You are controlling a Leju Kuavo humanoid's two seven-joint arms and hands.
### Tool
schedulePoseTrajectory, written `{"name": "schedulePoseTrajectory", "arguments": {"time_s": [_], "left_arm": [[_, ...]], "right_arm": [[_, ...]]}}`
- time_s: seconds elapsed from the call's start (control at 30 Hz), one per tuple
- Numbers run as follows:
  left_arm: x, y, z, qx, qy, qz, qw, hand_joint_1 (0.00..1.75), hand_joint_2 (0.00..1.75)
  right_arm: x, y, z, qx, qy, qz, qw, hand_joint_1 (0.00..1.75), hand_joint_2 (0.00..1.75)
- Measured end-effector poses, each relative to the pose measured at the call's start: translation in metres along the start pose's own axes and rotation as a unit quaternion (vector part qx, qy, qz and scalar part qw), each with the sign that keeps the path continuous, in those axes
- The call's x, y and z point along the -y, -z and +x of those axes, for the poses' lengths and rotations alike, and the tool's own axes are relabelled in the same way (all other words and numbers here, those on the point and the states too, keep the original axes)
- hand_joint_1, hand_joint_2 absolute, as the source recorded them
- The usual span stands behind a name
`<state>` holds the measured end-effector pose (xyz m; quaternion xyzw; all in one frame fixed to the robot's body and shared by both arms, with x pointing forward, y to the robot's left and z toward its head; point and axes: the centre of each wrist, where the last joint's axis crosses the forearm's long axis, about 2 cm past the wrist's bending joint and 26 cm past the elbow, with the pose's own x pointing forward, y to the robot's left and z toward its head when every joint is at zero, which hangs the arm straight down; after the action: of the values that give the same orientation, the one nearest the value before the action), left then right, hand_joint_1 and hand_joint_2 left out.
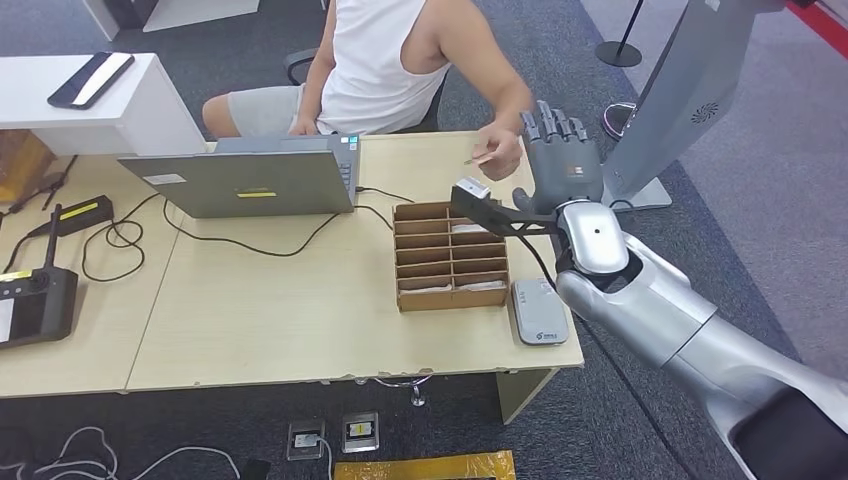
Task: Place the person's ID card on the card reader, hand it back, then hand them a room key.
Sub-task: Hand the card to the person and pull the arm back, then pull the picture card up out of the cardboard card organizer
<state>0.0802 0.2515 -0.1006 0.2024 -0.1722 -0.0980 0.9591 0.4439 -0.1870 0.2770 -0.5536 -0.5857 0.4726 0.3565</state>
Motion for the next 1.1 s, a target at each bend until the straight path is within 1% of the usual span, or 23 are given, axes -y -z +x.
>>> {"name": "schedulePoseTrajectory", "arguments": {"time_s": [0.1, 0.27, 0.33, 0.43, 0.57, 0.67, 0.77, 0.9, 1.1], "left_arm": [[0.0, 0.0, 0.0, -0.002, 0.0, 0.0, 1.0, 0.0, 1.75], [0.0, 0.0, 0.0, -0.002, 0.0, 0.001, 1.0, 0.0, 1.75], [0.0, 0.0, 0.0, -0.003, 0.0, 0.001, 1.0, 0.0, 1.75], [0.0, -0.001, -0.003, -0.004, 0.001, 0.002, 1.0, 0.0, 1.75], [0.001, -0.001, -0.006, -0.005, 0.002, 0.001, 1.0, 0.0, 1.75], [0.002, -0.002, -0.008, -0.005, 0.002, 0.001, 1.0, 0.0, 1.75], [0.002, -0.002, -0.01, -0.006, 0.002, 0.001, 1.0, 0.0, 1.75], [0.002, -0.002, -0.01, -0.005, 0.002, 0.001, 1.0, 0.0, 1.75], [0.002, -0.002, -0.01, -0.005, 0.001, 0.001, 1.0, 0.0, 1.75]], "right_arm": [[-0.005, -0.005, 0.0, -0.006, 0.022, -0.019, 1.0, 0.0, 1.75], [-0.009, -0.017, 0.0, -0.003, 0.083, -0.053, 0.995, 0.0, 1.75], [-0.008, -0.024, 0.003, 0.005, 0.12, -0.072, 0.99, 0.0, 1.75], [-0.008, -0.041, 0.01, 0.019, 0.187, -0.092, 0.978, 0.0, 1.75], [-0.008, -0.066, 0.017, 0.038, 0.239, -0.091, 0.966, 0.0, 1.75], [-0.011, -0.082, 0.02, 0.062, 0.266, -0.072, 0.959, 0.0, 1.75], [-0.017, -0.101, 0.027, 0.102, 0.268, -0.036, 0.957, 0.0, 1.75], [-0.028, -0.117, 0.035, 0.143, 0.231, 0.012, 0.962, 0.0, 1.75], [-0.038, -0.127, 0.04, 0.155, 0.2, 0.058, 0.966, 0.0, 1.75]]}}
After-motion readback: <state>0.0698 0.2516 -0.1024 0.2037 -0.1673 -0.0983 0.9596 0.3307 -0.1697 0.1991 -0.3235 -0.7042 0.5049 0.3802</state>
